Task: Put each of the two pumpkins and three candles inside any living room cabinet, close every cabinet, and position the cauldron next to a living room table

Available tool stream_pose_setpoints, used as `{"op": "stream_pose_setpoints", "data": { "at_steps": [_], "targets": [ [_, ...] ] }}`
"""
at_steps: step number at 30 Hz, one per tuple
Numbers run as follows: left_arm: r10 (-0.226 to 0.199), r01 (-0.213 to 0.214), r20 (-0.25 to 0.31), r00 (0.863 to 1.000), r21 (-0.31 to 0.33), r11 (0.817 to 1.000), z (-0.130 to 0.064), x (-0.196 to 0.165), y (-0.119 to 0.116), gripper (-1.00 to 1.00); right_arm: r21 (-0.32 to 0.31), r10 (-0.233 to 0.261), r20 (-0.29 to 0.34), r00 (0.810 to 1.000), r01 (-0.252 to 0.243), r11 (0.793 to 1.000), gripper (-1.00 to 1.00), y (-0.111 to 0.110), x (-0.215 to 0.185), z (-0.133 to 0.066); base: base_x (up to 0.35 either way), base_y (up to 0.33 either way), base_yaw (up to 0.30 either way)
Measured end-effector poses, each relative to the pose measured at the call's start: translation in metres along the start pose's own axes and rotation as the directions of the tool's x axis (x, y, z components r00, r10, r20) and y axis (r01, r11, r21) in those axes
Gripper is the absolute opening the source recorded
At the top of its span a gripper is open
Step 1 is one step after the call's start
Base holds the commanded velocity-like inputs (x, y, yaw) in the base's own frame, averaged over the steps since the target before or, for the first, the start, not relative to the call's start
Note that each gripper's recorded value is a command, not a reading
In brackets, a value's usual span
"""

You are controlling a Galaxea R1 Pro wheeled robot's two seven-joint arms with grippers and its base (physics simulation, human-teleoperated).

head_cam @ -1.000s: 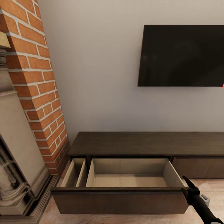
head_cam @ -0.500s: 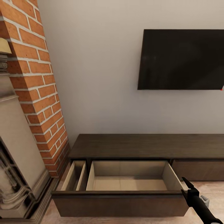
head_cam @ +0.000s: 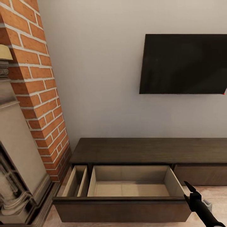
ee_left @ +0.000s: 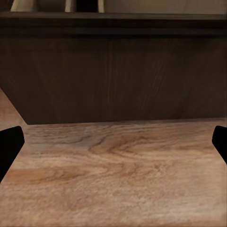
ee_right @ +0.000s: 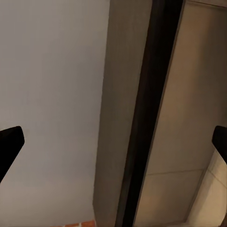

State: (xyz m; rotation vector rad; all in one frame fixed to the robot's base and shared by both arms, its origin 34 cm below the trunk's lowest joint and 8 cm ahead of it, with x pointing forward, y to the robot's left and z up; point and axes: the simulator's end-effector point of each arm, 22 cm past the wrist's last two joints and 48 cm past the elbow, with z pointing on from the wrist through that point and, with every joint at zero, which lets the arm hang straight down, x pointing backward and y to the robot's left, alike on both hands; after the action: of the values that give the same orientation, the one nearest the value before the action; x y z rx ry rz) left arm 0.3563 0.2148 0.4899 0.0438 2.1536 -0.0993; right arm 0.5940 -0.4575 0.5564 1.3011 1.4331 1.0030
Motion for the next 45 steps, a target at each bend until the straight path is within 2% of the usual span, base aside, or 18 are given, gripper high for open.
{"op": "stream_pose_setpoints", "data": {
  "at_steps": [7,17,45],
  "targets": [
    [0.001,-0.001,-0.002,1.0,0.0,1.0,-0.006,-0.013,-0.001,1.0,0.006,-0.005,-0.004,1.0,0.005,1.0,1.0,0.013,-0.001,-0.001,0.0,0.0,0.0],
    [0.0,0.0,-0.012,1.0,0.003,1.0,-0.015,-0.027,-0.002,1.0,0.056,-0.005,0.004,1.0,0.004,0.998,1.0,0.022,-0.005,-0.003,0.0,0.0,0.0],
    [0.0,0.0,-0.017,1.0,0.003,1.0,-0.039,-0.074,-0.005,1.0,0.05,-0.003,0.011,1.0,0.002,0.999,1.0,0.078,-0.009,-0.008,0.0,0.0,0.0]
  ]
}}
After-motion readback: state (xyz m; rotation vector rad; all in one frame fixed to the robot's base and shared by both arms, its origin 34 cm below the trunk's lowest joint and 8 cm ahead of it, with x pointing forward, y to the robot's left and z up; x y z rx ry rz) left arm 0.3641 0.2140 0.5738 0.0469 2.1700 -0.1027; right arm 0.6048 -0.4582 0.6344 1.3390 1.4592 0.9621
